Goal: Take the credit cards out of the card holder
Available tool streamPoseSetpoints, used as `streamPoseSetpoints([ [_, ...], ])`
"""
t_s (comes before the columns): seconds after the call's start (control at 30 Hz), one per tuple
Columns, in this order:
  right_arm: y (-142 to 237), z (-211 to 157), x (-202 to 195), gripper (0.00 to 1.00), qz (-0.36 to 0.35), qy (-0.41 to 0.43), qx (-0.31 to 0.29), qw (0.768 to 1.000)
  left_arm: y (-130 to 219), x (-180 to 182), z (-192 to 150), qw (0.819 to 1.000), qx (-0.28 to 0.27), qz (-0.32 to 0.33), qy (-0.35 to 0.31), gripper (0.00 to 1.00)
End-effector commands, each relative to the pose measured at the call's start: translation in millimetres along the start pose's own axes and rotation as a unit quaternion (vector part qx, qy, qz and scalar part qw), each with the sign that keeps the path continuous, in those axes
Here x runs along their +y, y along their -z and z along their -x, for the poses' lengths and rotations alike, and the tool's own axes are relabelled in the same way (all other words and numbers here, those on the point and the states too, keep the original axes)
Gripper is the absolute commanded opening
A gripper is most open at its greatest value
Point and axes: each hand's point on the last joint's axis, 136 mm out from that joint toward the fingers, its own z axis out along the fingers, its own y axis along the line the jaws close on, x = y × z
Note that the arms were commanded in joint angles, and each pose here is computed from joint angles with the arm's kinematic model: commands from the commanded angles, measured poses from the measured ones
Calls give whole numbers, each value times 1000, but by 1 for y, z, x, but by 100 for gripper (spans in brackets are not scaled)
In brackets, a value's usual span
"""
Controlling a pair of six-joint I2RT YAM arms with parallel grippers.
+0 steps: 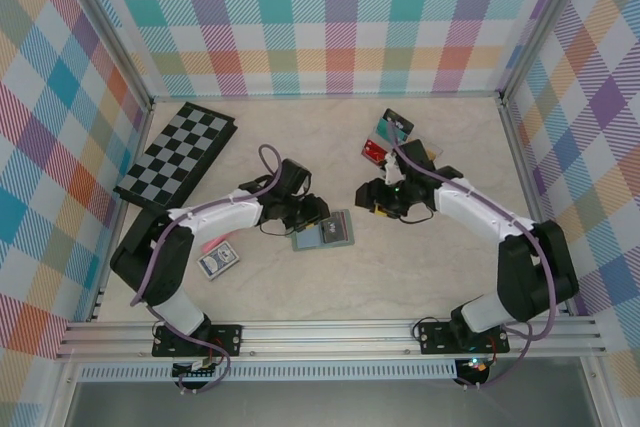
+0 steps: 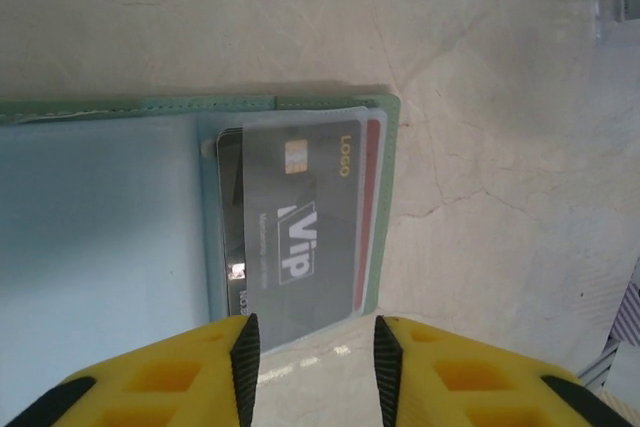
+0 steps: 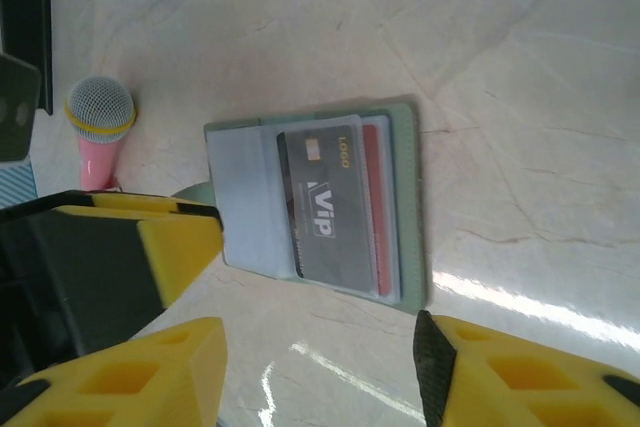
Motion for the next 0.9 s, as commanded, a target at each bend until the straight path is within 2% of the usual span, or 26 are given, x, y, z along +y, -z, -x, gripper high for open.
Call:
streamPoseSetpoints([
  [0.0, -25, 0, 3, 48, 5, -14, 7, 1000, -9, 3, 3, 1000, -17, 6, 10, 33],
  [0.23, -54, -3, 0, 37, -14, -17, 34, 999, -19, 17, 0, 1000, -11, 26, 9, 28],
  [0.5, -73, -5, -5, 29, -30, -15, 56, 998, -29, 23, -2, 1000, 3, 27, 13, 25],
  [0.87, -89, -7, -5, 27, -40, -10, 84, 996, -34, 29, -1, 999, 15, 25, 17, 23],
])
